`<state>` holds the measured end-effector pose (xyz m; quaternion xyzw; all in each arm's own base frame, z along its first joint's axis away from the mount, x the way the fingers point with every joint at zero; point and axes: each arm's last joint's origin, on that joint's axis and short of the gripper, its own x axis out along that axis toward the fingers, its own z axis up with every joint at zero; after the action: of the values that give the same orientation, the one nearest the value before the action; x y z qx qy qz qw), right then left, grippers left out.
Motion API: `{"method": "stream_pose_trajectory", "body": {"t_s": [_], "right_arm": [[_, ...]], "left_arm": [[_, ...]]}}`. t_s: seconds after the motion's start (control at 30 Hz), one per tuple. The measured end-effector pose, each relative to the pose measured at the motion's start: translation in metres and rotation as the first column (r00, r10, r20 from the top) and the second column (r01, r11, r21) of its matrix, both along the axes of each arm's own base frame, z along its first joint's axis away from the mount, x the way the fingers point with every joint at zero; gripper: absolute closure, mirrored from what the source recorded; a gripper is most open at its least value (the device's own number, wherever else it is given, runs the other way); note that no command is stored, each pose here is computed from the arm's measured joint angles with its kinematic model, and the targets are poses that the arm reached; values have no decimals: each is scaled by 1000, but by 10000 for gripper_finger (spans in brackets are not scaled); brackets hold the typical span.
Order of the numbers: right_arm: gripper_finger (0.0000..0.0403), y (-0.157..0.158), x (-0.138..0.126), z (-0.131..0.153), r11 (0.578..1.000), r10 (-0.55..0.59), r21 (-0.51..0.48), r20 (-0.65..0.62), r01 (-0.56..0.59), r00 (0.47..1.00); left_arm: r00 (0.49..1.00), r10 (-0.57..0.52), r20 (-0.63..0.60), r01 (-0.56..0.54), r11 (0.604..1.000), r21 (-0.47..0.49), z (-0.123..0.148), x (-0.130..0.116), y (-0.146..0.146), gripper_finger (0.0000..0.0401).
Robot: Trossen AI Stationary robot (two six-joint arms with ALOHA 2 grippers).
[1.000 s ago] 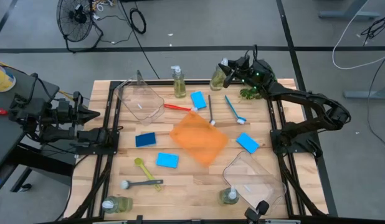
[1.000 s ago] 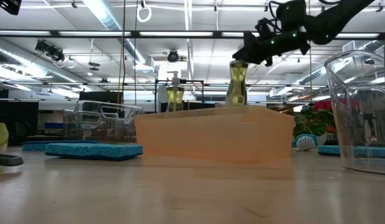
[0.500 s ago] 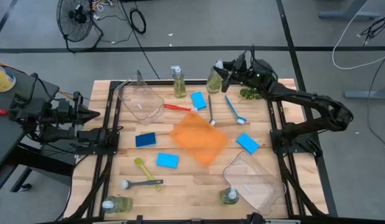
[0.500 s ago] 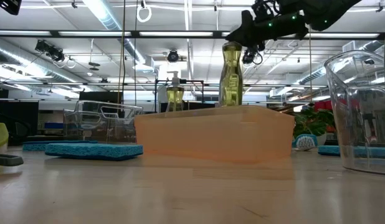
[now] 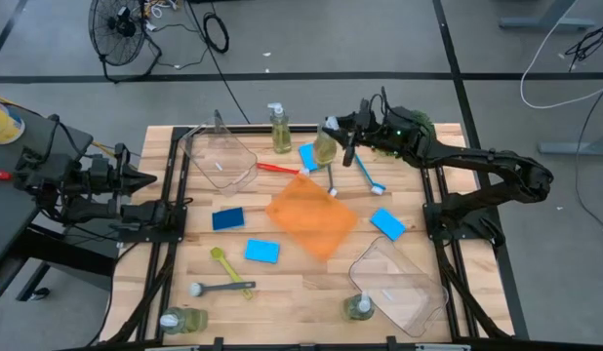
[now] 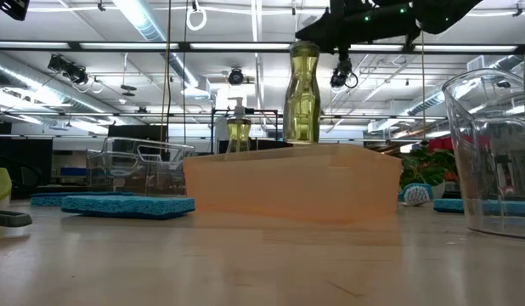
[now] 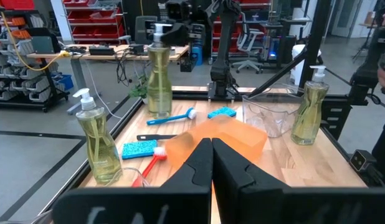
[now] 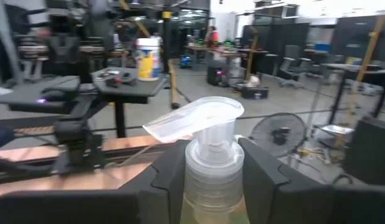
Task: Pick & Place Kitchen Sink Supplies
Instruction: Put the yellow dish soap into the orange bin
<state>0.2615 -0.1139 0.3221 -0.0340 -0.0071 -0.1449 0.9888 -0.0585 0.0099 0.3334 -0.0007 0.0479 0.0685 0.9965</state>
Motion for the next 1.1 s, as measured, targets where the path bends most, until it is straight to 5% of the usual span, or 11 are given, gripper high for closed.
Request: {"method": "stream_pose_trajectory", "body": {"t_s": [1.1], "right_arm": [[286,50,33,-21,937,348,-2,-66,-348,935]], "left_arm": [[1000,0,0,0,1000,0,0,0,0,398]]}}
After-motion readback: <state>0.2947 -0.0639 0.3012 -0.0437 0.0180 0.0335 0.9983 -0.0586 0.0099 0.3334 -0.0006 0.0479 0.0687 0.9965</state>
